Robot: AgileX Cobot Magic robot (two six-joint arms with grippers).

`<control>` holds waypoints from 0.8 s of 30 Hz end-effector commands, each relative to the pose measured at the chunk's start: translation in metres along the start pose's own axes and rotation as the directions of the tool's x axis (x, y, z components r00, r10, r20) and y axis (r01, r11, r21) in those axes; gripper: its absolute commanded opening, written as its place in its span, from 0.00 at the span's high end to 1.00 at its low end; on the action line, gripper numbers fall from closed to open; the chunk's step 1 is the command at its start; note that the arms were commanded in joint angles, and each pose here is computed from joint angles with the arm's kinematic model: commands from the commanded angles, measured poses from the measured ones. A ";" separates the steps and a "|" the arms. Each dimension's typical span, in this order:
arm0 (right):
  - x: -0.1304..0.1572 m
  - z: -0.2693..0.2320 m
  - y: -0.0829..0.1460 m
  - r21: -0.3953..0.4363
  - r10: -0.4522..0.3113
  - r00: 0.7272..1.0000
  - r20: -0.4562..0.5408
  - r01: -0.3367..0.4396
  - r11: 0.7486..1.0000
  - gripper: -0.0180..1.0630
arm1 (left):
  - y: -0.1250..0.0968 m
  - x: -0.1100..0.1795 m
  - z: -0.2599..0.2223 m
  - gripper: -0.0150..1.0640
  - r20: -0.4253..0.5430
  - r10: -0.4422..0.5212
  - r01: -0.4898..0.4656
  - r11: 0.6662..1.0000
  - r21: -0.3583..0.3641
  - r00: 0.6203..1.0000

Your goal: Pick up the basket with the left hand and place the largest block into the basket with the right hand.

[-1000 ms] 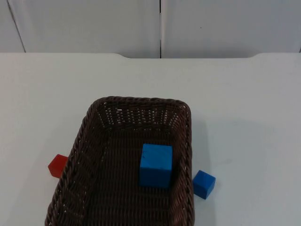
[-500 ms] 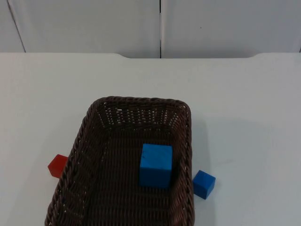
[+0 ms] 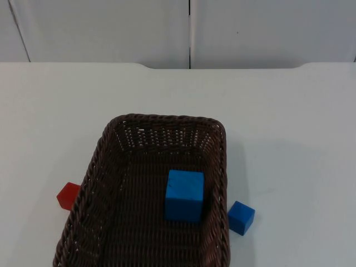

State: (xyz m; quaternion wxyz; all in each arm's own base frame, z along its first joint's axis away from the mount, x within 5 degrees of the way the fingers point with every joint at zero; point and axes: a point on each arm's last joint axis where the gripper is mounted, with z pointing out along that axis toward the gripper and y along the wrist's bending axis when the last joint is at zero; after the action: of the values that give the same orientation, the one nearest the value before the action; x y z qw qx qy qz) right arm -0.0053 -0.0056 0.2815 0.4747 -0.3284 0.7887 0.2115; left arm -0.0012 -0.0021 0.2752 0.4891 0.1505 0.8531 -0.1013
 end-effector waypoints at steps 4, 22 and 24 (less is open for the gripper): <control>0.001 0.001 0.000 0.002 -0.005 1.000 0.003 0.005 1.000 0.34 | 0.000 0.001 0.000 0.18 0.002 -0.002 0.002 1.000 0.005 1.000; 0.001 0.001 0.001 -0.004 -0.004 1.000 0.003 0.004 1.000 0.01 | -0.001 0.001 0.000 0.01 0.002 -0.004 0.004 1.000 0.007 1.000; 0.001 0.001 0.001 -0.004 -0.004 1.000 0.003 0.004 1.000 0.01 | -0.001 0.001 0.000 0.01 0.002 -0.004 0.004 1.000 0.007 1.000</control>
State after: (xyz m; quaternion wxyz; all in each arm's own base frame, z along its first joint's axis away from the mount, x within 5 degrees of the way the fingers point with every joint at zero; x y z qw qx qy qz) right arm -0.0056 -0.0053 0.2815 0.4735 -0.3285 0.7887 0.2142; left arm -0.0012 -0.0021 0.2752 0.4891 0.1505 0.8531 -0.1013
